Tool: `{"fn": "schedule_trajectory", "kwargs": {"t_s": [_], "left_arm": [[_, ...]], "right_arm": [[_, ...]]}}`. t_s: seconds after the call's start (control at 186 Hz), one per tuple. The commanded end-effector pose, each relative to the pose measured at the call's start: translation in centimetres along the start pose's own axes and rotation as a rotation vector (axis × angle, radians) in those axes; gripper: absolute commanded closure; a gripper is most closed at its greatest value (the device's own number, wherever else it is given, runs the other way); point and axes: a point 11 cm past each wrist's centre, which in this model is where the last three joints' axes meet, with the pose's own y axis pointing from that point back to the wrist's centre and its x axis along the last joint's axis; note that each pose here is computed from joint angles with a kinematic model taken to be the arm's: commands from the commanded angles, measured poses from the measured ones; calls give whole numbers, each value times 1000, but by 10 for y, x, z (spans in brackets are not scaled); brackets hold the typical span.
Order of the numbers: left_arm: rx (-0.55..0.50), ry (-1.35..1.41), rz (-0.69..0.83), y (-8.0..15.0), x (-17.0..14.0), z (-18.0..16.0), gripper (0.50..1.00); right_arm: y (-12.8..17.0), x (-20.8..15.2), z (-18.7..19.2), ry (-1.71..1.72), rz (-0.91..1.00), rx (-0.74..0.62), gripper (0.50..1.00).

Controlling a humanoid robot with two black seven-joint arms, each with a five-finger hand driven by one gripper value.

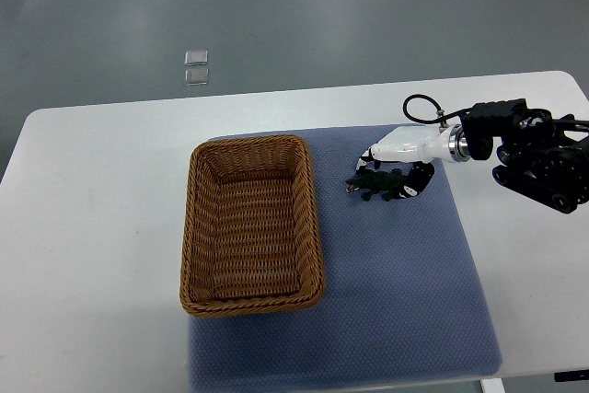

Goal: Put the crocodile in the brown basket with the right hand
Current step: 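Lower the right hand onto the crocodile and position fingers around it, then close the right hand fingers around the crocodile's body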

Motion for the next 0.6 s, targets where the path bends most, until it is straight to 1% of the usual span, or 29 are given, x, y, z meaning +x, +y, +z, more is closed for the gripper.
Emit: {"fn": "schedule_trajectory", "kwargs": {"t_s": [0.0, 0.075, 0.183, 0.285, 0.376, 0.596], "left_arm": [[0, 0, 0, 0, 0, 0, 500], [0, 0, 0, 0, 0, 0, 500], [0, 0, 0, 0, 0, 0, 500], [-1, 0, 0, 0, 0, 1, 500], [-1, 0, 0, 0, 0, 1, 500], [0, 0, 0, 0, 0, 0, 500]], "right_arm": [[0, 2, 0, 3, 4, 0, 844], [1, 2, 0, 1, 6, 0, 850], [1, 4, 1, 2, 8, 0, 883], [2, 4, 1, 1, 10, -1, 891], [3, 4, 3, -2, 12, -4, 918], [6, 7, 4, -5, 21, 6, 936]]}}
